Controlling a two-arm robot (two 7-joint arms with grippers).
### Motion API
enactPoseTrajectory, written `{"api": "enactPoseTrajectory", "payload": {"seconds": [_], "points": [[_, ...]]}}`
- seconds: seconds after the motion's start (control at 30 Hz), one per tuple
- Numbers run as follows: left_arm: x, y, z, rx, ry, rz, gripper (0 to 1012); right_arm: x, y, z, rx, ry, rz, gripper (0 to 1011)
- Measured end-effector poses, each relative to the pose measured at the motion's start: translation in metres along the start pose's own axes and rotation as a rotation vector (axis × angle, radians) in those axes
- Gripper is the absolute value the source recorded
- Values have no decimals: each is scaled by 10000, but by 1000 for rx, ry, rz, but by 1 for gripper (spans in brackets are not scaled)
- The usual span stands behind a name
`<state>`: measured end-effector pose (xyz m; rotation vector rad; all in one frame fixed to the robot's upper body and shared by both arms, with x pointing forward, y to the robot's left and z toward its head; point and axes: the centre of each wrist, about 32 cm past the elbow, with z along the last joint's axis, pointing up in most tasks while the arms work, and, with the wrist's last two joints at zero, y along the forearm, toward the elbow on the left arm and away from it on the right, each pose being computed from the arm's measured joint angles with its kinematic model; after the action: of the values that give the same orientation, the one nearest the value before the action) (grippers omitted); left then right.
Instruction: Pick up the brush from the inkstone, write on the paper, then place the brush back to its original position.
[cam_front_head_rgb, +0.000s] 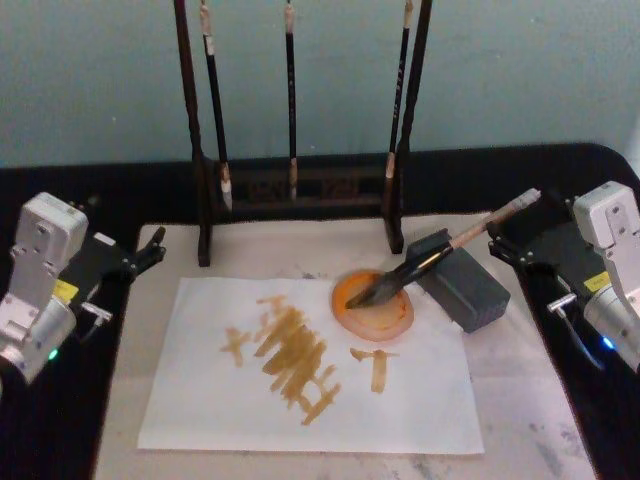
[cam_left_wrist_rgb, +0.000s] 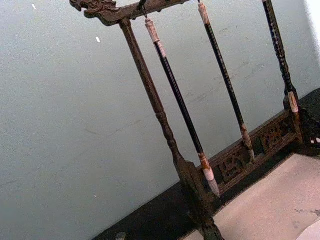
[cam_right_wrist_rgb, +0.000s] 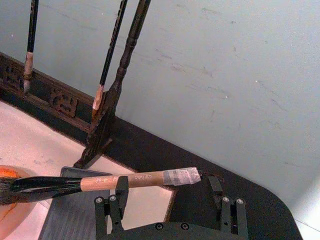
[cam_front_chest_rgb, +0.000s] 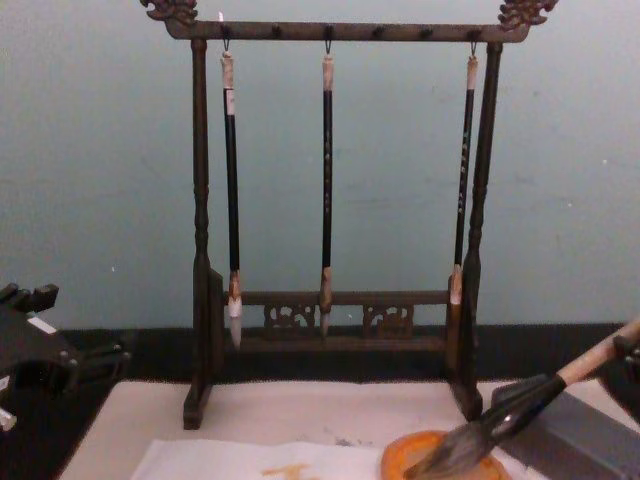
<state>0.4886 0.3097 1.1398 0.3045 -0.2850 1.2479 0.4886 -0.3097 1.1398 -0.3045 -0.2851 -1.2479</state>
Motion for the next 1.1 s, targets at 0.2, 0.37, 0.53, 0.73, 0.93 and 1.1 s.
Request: {"api": "enactPoseTrajectory", "payload": {"seconds": [0.2, 0.37, 0.53, 0.73, 0.93, 1.1], "points": [[0, 0, 0, 0, 0, 0, 1010, -3, -15, 4, 1, 9, 0, 1000], [0, 0, 0, 0, 0, 0, 1010, -26, -76, 35, 1, 43, -4, 1000], [0, 0, 0, 0, 0, 0, 1010, -69, -179, 105, -9, 127, 3, 1000], [0, 0, 0, 0, 0, 0, 1010, -106, -273, 164, -31, 276, 20, 1000], [0, 0, 0, 0, 0, 0, 1010, -124, -314, 173, -53, 464, 21, 1000], [0, 0, 0, 0, 0, 0, 1010, -127, -298, 156, -63, 653, 15, 1000]]}}
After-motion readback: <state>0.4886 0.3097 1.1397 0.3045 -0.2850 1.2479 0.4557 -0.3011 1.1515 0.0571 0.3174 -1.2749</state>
